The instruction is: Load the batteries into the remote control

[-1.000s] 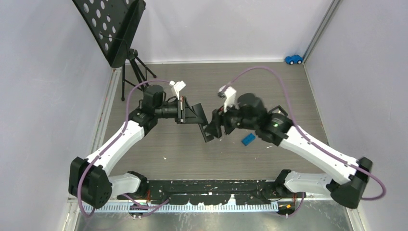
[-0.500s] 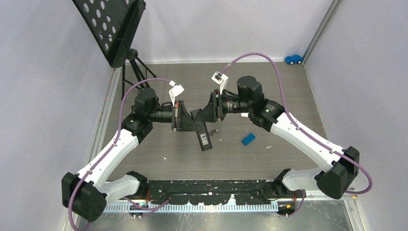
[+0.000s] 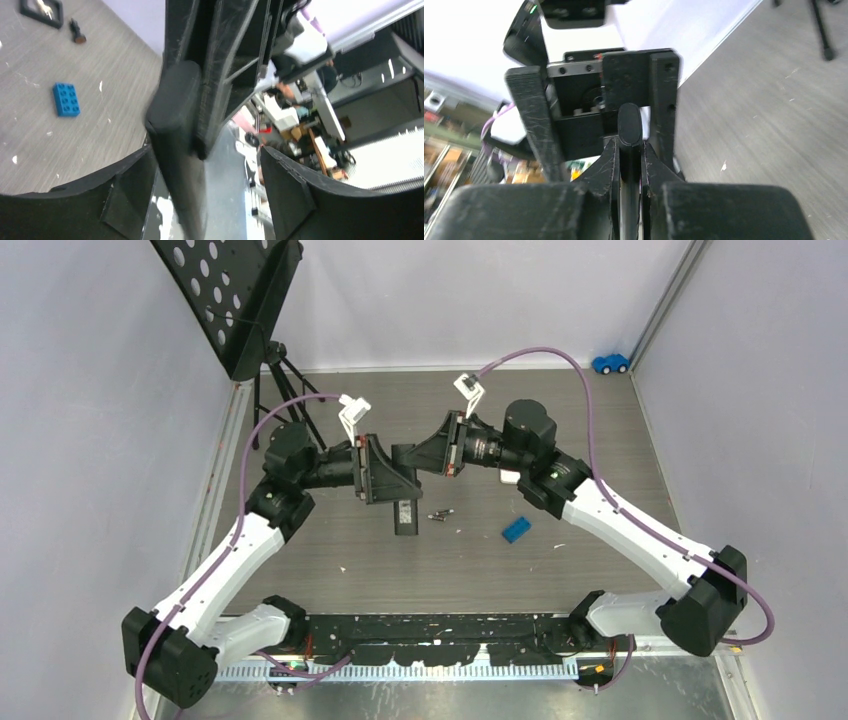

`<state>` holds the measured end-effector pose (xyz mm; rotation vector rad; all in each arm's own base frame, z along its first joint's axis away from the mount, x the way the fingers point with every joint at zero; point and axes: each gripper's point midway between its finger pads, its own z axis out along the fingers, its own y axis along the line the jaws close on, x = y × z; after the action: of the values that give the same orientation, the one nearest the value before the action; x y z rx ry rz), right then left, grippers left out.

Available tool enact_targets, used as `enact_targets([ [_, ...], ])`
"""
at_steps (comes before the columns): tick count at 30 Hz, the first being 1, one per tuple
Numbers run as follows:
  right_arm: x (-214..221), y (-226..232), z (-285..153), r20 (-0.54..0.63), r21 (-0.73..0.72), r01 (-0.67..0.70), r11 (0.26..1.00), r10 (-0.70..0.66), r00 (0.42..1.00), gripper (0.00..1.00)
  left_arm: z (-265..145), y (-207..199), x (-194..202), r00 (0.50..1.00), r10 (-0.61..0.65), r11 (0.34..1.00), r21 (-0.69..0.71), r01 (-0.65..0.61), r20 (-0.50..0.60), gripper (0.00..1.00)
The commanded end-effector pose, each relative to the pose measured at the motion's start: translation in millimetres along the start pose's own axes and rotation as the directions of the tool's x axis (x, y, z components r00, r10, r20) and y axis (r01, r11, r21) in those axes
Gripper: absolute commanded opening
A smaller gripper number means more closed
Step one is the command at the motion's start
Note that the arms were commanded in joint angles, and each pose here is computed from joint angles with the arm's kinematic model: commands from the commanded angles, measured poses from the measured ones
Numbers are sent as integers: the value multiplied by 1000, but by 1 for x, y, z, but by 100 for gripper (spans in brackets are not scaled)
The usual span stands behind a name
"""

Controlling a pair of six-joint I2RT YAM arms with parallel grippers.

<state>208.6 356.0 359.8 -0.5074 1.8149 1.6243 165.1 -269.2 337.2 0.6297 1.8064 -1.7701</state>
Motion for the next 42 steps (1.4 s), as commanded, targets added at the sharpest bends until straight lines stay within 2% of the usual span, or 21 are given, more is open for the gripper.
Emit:
enact_targets([
  [1, -64, 11, -21, 353, 75, -32, 997, 4, 936, 0, -2, -33, -50, 970, 6, 999, 38, -16, 243, 78],
  [4, -82, 5, -41, 493, 123, -72, 990, 2, 870, 0, -6, -28, -62, 942, -11, 1000, 14, 7, 336, 81],
  [7, -98, 6, -66, 634, 108, -104, 989, 12, 773, 0, -10, -20, -72, 904, -42, 999, -5, 49, 426, 82],
  [10, -110, 1, -89, 757, 59, -161, 985, 61, 651, 0, -12, -21, -77, 883, -60, 998, 27, 53, 465, 78],
  [13, -113, -4, -96, 805, -11, -194, 981, 124, 580, 0, -11, -14, -79, 873, -94, 995, 30, 91, 478, 77],
  [17, -115, -8, -91, 808, -62, -224, 973, 180, 561, 0, -7, -11, -81, 868, -154, 988, 64, 141, 473, 74],
  [22, -114, -16, -81, 804, -82, -236, 968, 204, 558, 0, -2, -14, -81, 876, -193, 981, 107, 162, 442, 63],
  [24, -115, -19, -80, 806, -79, -239, 968, 204, 556, 0, 0, -12, -79, 879, -204, 979, 110, 174, 430, 54],
  [27, -113, -23, -79, 805, -73, -245, 967, 202, 557, 0, 1, -10, -78, 883, -211, 977, 110, 181, 420, 33],
  [29, -111, -23, -78, 798, -66, -245, 967, 199, 569, 1, 2, -10, -77, 887, -201, 979, 105, 173, 416, 14],
  [31, -107, -23, -75, 767, -31, -230, 973, 170, 618, 6, 3, -6, -73, 899, -177, 984, 77, 159, 400, 1],
  [32, -107, -22, -75, 744, -2, -209, 978, 141, 653, 13, 2, -1, -70, 910, -152, 988, 43, 147, 385, 0],
  [35, -96, -32, -75, 616, 113, -159, 981, 57, 786, 41, 1, 17, -54, 947, -119, 983, -99, 155, 299, 0],
  [37, -88, -33, -78, 515, 139, -105, 985, 19, 857, 57, -1, 18, -44, 970, -81, 984, -134, 114, 228, 0],
  [40, -61, -32, -74, 311, 135, -16, 991, -27, 950, 63, -1, 8, -30, 993, -35, 994, -94, 46, 110, 0],
  [42, -41, -28, -71, 181, 96, 35, 995, -53, 982, 63, -2, 4, -20, 999, -8, 998, -60, 11, 41, 0],
])
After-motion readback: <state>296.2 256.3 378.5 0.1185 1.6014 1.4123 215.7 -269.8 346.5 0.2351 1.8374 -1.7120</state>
